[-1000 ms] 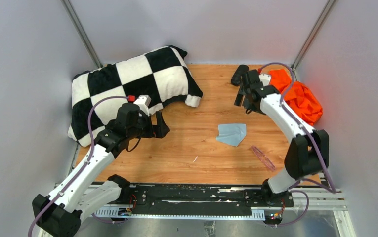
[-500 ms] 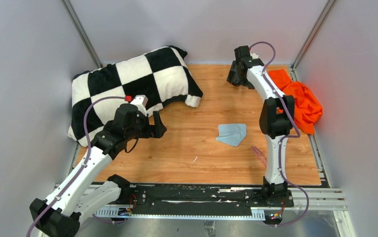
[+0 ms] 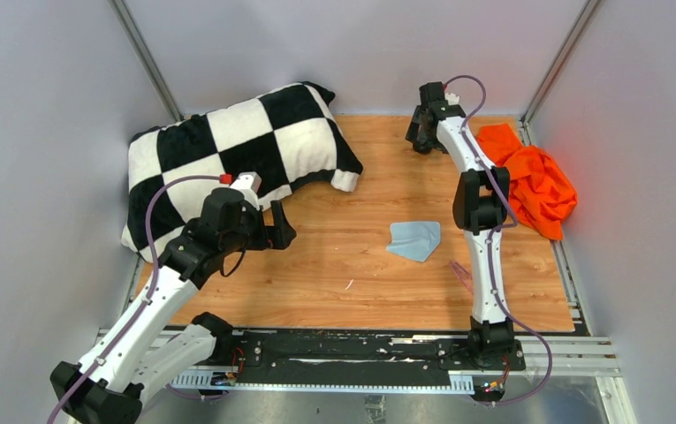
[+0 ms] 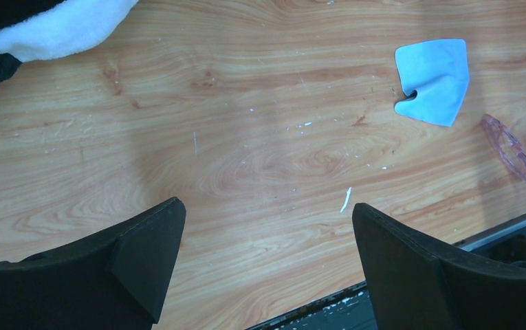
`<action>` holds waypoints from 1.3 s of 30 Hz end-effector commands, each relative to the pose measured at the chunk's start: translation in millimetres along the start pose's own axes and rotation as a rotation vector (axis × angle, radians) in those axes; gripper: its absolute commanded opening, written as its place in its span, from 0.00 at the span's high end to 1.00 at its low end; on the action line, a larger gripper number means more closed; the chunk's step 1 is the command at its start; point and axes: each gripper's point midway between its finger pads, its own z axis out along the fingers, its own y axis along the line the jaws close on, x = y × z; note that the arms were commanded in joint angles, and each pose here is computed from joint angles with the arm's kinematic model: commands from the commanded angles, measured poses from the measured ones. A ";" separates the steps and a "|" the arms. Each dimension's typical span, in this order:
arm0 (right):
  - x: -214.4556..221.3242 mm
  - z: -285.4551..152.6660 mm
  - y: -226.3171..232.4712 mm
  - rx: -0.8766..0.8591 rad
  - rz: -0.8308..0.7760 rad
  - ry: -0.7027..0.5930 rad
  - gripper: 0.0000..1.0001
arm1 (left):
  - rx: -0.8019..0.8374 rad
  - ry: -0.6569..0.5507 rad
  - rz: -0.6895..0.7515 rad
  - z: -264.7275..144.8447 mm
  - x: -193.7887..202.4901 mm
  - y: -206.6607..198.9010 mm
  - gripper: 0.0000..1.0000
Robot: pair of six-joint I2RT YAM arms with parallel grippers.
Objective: Organize the sunglasses
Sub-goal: Pick up the sunglasses case from the corner of the board.
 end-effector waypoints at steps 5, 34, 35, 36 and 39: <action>-19.3 32.1 17.3 -0.078 -0.020 -0.076 0.00 | 0.028 -0.010 -0.045 -11.4 -2.4 -8.6 0.00; 122.9 -110.5 16.7 -0.378 -0.193 0.186 0.60 | 0.001 -0.049 -0.092 -2.2 -0.6 -0.9 0.00; 136.7 -122.9 17.8 -0.412 -0.219 0.208 0.60 | 0.003 -0.054 -0.095 -0.1 -2.0 -1.6 0.00; 147.5 -138.8 19.8 -0.452 -0.240 0.220 0.60 | 0.006 -0.055 -0.096 1.2 -3.4 -2.7 0.00; 189.4 -186.4 29.8 -0.572 -0.326 0.261 0.62 | -0.002 -0.042 -0.091 4.6 -6.8 -3.6 0.00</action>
